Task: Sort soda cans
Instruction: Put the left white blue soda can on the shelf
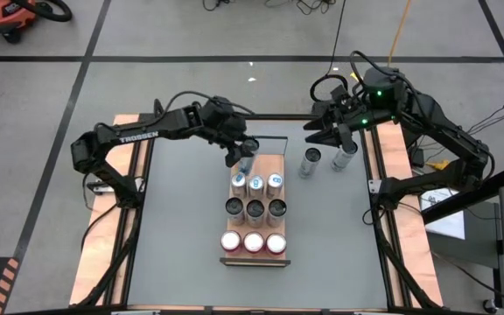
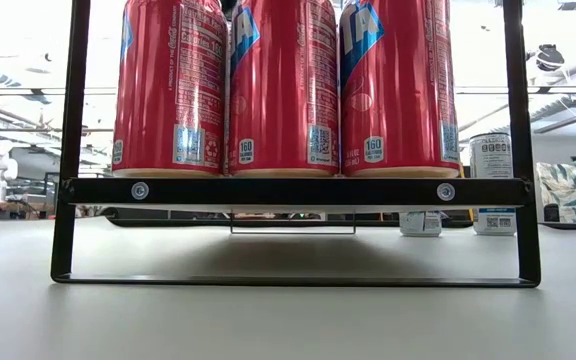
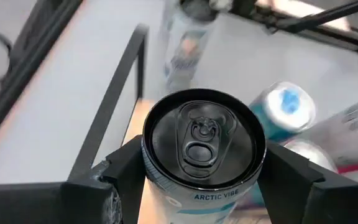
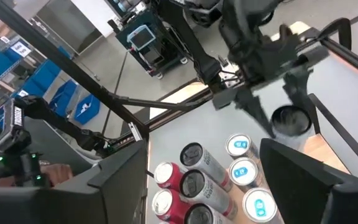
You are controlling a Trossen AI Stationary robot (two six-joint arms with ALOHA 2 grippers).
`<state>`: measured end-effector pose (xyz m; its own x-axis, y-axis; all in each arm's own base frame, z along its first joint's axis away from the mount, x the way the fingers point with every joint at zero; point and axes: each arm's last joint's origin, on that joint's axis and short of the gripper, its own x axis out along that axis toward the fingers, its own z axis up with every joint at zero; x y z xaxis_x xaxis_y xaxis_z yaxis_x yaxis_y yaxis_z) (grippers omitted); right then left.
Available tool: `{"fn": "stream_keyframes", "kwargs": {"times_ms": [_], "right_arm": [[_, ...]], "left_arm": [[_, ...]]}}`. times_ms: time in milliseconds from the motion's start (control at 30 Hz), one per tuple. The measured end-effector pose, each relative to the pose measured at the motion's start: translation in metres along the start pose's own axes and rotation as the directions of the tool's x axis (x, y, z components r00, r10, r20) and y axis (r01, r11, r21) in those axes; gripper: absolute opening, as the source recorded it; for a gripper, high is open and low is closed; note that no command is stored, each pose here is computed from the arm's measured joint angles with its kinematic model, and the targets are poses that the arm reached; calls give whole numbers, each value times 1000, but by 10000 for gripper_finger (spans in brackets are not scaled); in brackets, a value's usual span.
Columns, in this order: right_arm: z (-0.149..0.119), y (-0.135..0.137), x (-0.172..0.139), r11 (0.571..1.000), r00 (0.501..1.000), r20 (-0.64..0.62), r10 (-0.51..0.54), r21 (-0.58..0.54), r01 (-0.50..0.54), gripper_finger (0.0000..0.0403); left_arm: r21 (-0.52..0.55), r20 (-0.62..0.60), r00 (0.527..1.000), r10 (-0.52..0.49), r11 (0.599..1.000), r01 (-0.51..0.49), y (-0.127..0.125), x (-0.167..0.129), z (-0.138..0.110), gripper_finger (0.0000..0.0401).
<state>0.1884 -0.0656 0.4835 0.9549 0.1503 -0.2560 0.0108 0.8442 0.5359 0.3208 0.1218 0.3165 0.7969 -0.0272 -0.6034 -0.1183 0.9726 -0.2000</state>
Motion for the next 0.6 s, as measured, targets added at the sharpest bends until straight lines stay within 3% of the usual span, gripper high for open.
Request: {"fn": "stream_keyframes", "kwargs": {"times_ms": [200, 600], "right_arm": [[-3, -1, 0, 1000, 1000, -27, -12, -3, 12, 286], [-2, -6, 8, 1000, 999, -40, -20, -4, 20, 286]], "left_arm": [[-2, 141, 989, 45, 999, -45, 1, -10, -9, 239], [53, 138, 988, 66, 996, -74, 5, 4, -37, 246]]}}
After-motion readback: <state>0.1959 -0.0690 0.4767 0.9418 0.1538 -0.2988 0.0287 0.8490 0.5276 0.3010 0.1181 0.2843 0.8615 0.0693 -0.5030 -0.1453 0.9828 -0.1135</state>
